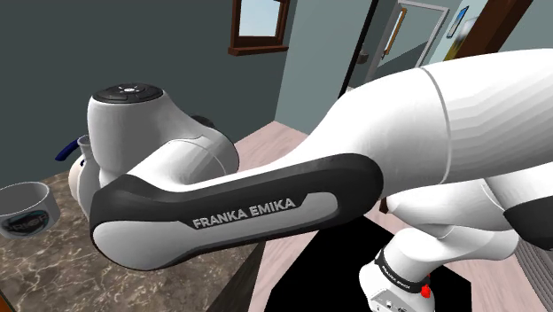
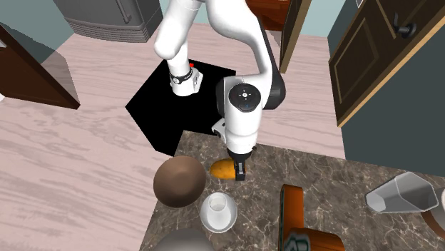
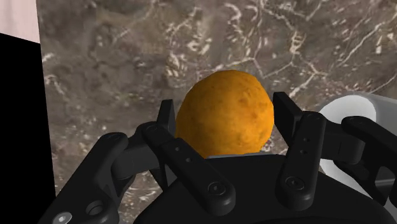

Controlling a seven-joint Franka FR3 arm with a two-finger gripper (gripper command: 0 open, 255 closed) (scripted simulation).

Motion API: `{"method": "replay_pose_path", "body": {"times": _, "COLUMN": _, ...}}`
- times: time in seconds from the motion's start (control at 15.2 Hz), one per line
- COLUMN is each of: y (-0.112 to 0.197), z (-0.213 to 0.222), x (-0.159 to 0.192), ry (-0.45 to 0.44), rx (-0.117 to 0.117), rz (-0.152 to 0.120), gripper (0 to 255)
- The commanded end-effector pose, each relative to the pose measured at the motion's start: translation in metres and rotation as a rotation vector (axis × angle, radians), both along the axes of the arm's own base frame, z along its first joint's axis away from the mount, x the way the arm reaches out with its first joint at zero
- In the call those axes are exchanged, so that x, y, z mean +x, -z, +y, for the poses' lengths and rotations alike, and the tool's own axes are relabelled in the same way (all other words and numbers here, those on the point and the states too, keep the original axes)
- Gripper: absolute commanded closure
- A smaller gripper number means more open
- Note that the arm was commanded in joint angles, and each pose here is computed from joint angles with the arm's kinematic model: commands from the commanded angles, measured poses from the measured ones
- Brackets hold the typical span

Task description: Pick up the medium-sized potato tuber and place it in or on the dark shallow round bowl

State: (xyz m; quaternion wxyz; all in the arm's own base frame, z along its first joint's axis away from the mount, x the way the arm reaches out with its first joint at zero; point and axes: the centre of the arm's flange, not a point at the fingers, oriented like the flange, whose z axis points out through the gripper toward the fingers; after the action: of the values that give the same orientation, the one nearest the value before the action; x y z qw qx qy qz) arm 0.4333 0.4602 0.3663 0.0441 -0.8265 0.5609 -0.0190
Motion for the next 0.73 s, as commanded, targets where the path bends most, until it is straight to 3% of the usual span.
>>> {"method": "replay_pose_path", "body": {"times": 0.0, "y": -0.011, "z": 0.000, "x": 0.000, "ry": 0.000, "rx": 0.000, "rz": 0.000, "gripper": 255}}
{"method": "replay_pose_path", "body": {"times": 0.66, "y": -0.064, "z": 0.000, "x": 0.000, "ry": 0.000, "rx": 0.000, "rz": 0.000, "gripper": 255}}
